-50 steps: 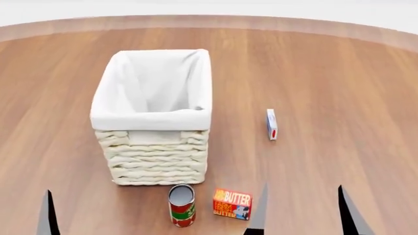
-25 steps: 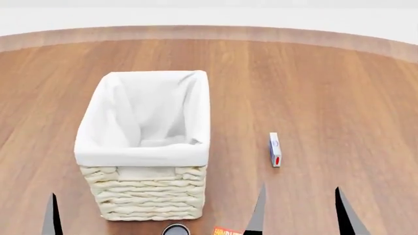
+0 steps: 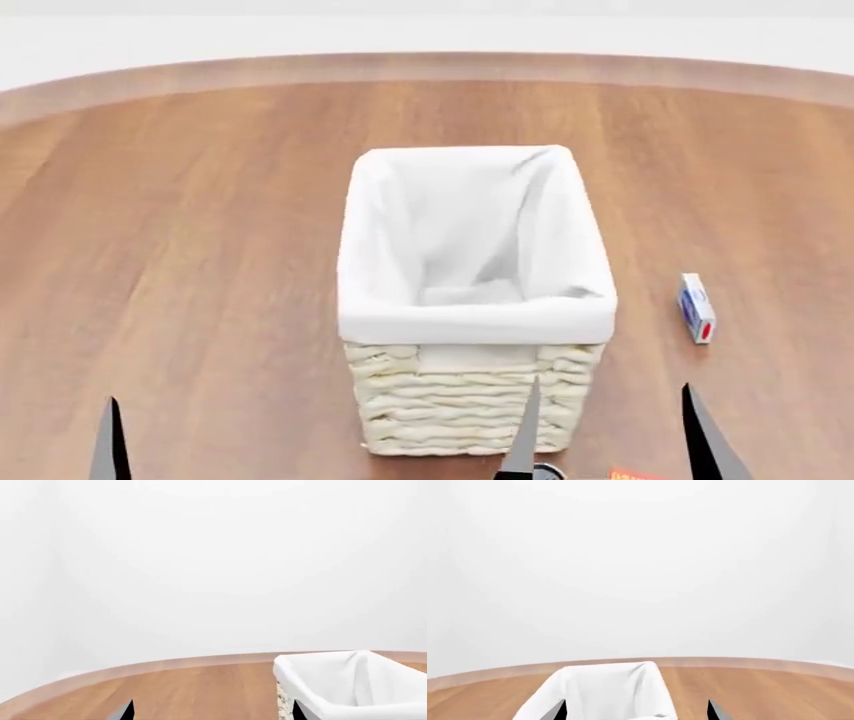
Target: Pick up the alphabet soup and put it in the basket.
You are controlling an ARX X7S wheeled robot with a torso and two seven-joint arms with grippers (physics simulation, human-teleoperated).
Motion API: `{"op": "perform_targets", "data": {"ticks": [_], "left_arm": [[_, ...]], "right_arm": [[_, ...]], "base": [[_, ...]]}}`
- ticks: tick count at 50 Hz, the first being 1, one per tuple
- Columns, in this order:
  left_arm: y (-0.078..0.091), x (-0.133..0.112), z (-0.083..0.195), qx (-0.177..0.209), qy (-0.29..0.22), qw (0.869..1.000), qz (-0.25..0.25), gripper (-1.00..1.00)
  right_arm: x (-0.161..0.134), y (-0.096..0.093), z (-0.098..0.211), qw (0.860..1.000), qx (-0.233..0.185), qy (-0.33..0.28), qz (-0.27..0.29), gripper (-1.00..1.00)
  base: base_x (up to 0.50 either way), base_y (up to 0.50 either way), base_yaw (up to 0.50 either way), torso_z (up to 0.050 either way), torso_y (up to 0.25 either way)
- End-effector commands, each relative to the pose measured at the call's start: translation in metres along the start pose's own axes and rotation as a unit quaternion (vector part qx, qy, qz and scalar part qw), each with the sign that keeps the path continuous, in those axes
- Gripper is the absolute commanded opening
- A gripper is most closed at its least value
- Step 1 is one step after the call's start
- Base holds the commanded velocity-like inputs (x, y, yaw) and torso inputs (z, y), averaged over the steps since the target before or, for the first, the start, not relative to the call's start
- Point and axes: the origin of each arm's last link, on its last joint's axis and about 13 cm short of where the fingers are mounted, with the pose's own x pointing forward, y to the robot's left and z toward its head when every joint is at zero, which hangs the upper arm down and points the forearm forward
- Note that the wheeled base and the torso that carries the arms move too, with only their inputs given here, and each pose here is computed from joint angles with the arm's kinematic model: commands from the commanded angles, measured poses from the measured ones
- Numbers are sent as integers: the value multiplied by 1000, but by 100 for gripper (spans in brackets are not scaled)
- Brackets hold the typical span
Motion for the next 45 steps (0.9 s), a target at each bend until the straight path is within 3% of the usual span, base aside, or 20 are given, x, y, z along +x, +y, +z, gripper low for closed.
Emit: {"op": "perform_targets", "data": {"ticks": [1, 8, 10, 22, 23, 26, 31, 33, 38, 40, 45], "left_arm": [[0, 0, 0, 0, 1, 1000, -1, 100], [0, 0, -1, 0, 2, 1000, -1, 100], [0, 0, -1, -1, 1, 1000, 0, 100], [0, 1, -6, 17, 3, 1000, 0, 100], [0, 2, -9, 32, 3, 999, 11, 100], [0, 3, -11, 26, 5, 1000, 9, 100], [0, 5, -14, 24, 9, 1000, 9, 100], [-1, 5, -16, 23, 13, 1000, 8, 100], [1, 6, -18, 29, 14, 999, 13, 100], [3, 8, -20, 27, 18, 999, 19, 100], [2, 7, -20, 32, 20, 999, 20, 100]], "right_arm": [[0, 0, -1, 1000, -1, 1, 1, 100], [0, 0, -2, 1000, 0, 2, 2, 100], [0, 0, -1, 1000, 18, 1, 10, 100], [1, -9, 4, 1000, -23, -15, 14, 100], [3, -17, 4, 999, -37, -16, 13, 100], [3, -37, 1, 999, -39, 2, 17, 100], [-4, -67, -5, 996, -85, 13, 7, 100], [-10, -85, -8, 995, -93, 25, -17, 100], [-26, -116, -9, 983, -163, 35, -80, 100], [-42, -131, -1, 984, -135, 43, -108, 100], [-72, -152, 0, 982, -119, 63, -129, 100]], "base": [[0, 500, 0, 0, 0], [0, 500, 0, 0, 0], [0, 250, 0, 0, 0], [0, 0, 0, 0, 0], [0, 0, 0, 0, 0], [0, 0, 0, 0, 0], [0, 0, 0, 0, 0], [0, 0, 0, 0, 0], [0, 0, 0, 0, 0], [0, 0, 0, 0, 0], [0, 0, 0, 0, 0]]}}
